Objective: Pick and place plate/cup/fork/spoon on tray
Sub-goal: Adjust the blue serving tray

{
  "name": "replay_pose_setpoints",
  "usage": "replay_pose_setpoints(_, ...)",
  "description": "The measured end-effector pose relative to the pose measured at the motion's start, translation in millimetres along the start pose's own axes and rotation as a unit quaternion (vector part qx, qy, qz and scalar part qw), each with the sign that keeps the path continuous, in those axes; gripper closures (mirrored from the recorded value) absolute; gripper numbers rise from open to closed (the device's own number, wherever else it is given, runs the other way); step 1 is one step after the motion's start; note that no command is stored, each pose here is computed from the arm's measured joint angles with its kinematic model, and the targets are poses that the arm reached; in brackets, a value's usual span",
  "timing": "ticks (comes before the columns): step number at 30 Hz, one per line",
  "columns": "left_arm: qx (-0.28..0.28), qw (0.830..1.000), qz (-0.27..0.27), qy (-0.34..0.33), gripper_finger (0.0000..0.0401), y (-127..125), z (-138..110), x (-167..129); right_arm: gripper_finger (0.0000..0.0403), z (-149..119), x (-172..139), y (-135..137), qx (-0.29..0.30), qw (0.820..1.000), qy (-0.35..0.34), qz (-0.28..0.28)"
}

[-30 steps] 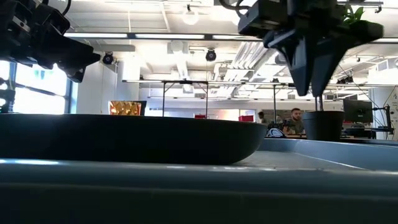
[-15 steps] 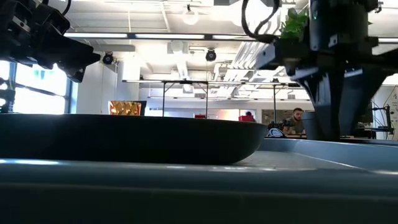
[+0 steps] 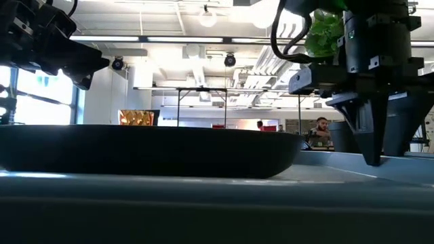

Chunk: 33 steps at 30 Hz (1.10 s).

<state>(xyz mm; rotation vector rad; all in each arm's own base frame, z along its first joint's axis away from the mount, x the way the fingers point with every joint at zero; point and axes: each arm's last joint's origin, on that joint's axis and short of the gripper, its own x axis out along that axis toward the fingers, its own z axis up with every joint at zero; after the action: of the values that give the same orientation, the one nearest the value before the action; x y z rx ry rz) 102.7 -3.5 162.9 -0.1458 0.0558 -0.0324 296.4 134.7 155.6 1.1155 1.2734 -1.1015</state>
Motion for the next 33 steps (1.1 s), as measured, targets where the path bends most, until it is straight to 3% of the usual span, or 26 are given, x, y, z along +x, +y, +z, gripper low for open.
replay_pose_setpoints(33, 0.017, 1.000, 0.017, -0.002, 0.0295, 1.0, 0.1, 0.0, 0.0308, 2.8, -2.9, -21.0, -0.002, 0.992, 0.022, -0.121)
